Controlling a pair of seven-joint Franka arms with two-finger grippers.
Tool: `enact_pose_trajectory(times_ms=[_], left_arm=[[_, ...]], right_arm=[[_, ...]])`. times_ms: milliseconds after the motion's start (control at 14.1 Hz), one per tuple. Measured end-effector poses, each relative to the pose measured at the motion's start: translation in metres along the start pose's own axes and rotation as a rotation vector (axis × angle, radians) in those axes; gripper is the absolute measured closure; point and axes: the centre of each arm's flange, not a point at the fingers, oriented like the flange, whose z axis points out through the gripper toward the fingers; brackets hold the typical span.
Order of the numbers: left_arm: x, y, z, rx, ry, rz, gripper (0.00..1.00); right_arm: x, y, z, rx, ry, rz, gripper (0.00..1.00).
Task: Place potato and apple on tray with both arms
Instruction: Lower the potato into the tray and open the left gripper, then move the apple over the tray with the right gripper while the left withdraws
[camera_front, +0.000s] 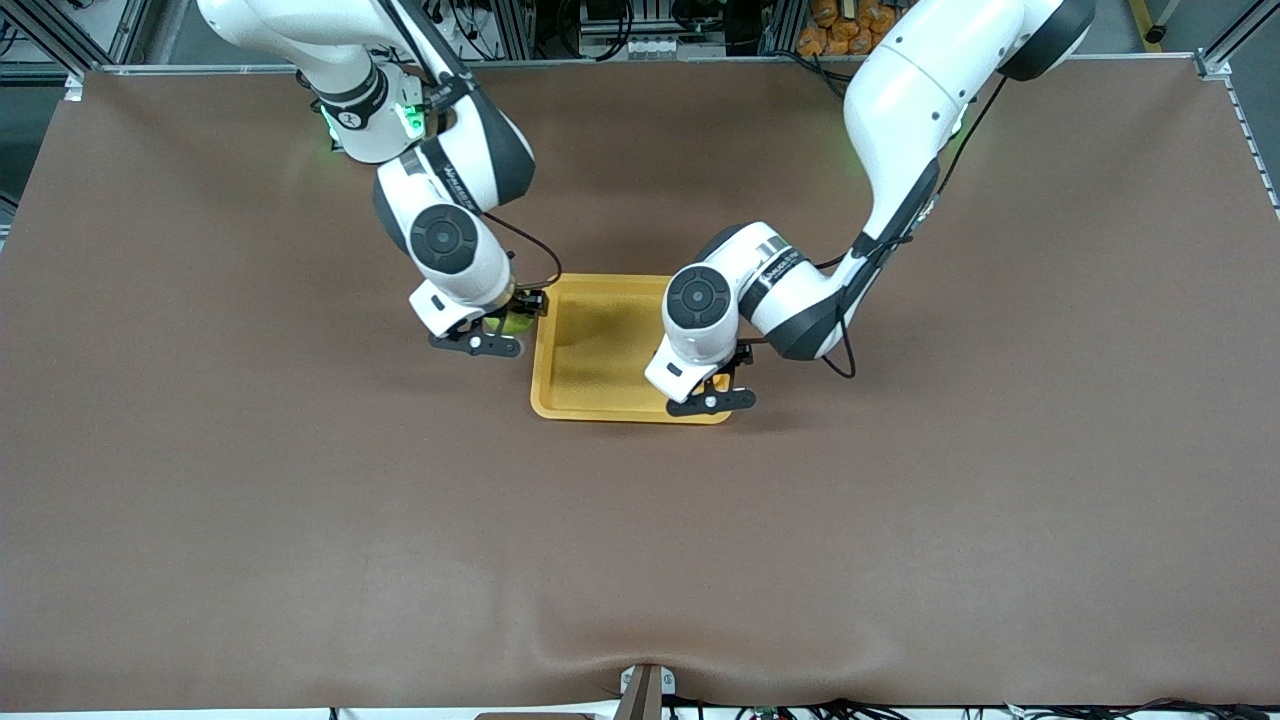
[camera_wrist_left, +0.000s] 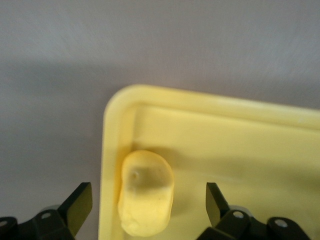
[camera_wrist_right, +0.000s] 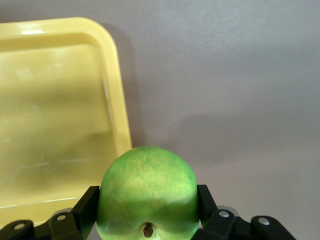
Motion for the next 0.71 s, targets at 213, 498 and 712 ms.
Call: enact_pose_trajectory(times_ms=[213, 498, 712], left_arm=[[0.037, -0.050, -0.066, -0.006, 0.050, -0.078, 0.00], [0.074, -0.138, -0.144, 0.012, 0.097, -0.108, 0.00], [0.097, -0.204, -0.184, 0.017, 0.134, -0.086, 0.00]], right_arm=[[-0.001, -0.030, 0.008, -0.003, 0.009, 0.027, 0.17], [0.003, -0.052, 0.021, -0.004, 0.017, 0.044, 0.17], [0.003, -0.065, 0.040, 0.006, 0.033, 0.054, 0.17]])
